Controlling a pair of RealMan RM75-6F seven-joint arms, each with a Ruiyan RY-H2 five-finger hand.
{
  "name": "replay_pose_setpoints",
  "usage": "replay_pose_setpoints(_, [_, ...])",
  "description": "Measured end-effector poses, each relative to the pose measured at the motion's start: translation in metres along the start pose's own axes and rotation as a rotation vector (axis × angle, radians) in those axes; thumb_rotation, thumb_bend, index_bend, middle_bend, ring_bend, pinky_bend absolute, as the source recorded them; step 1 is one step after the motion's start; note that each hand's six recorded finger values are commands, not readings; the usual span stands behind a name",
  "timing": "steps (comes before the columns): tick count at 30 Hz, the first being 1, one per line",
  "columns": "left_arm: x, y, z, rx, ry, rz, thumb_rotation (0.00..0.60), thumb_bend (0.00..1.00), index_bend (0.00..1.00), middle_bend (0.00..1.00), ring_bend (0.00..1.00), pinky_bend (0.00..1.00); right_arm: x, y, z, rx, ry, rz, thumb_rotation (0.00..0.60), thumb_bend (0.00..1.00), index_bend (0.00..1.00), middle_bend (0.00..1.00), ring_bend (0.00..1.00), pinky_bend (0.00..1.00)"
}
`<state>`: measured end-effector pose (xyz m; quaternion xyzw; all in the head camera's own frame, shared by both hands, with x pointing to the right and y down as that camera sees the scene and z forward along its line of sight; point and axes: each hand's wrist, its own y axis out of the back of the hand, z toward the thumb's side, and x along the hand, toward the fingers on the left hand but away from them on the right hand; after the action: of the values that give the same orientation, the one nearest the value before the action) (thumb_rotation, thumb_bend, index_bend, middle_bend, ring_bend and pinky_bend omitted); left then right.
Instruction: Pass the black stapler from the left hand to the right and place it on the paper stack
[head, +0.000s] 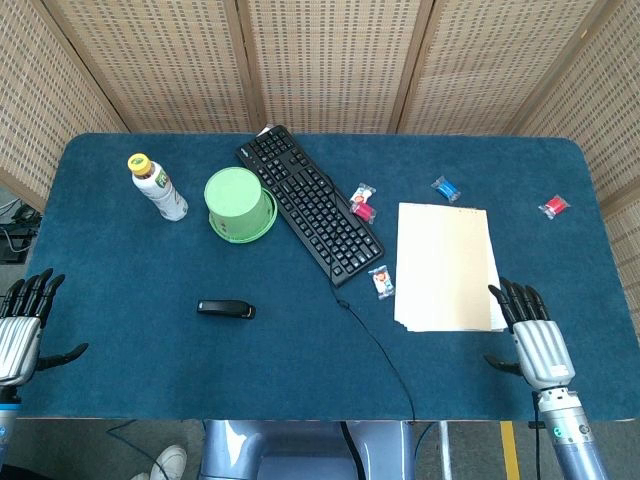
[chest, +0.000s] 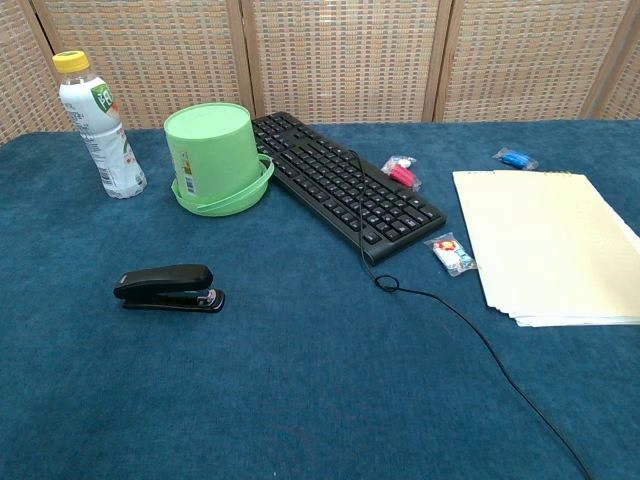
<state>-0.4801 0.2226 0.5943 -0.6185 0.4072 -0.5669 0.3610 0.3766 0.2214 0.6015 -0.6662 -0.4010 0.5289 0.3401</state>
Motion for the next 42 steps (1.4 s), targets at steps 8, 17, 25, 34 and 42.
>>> replay_pose_setpoints(8, [-0.001,0.001,0.002,0.003,-0.003,0.007,0.6,0.13,0.0,0.0,0.0,0.0,0.001,0.003,-0.002,-0.008,-0.008,-0.006,0.6,0.02,0.04,0.0,0.0,0.01])
replay_pose_setpoints(17, [0.0,0.001,0.0,0.0,0.001,0.004,0.6,0.13,0.0,0.0,0.0,0.0,0.0,0.001,-0.001,-0.011,-0.01,0.007,0.6,0.02,0.05,0.0,0.0,0.01])
replay_pose_setpoints(25, [0.001,-0.001,0.001,0.006,0.001,-0.007,0.6,0.13,0.0,0.0,0.0,0.0,0.0,-0.001,-0.002,-0.004,-0.014,0.01,0.6,0.02,0.05,0.0,0.0,0.01])
replay_pose_setpoints(34, [0.0,-0.001,0.005,0.024,-0.011,-0.012,0.6,0.14,0.09,0.0,0.0,0.04,0.001,0.001,-0.004,-0.01,-0.016,0.005,0.6,0.02,0.06,0.0,0.0,0.01])
replay_pose_setpoints(42, [0.019,0.007,0.026,0.034,-0.055,0.005,0.6,0.14,0.22,0.07,0.14,0.25,0.0,0.002,-0.007,-0.02,-0.029,0.012,0.6,0.02,0.08,0.0,0.0,0.0])
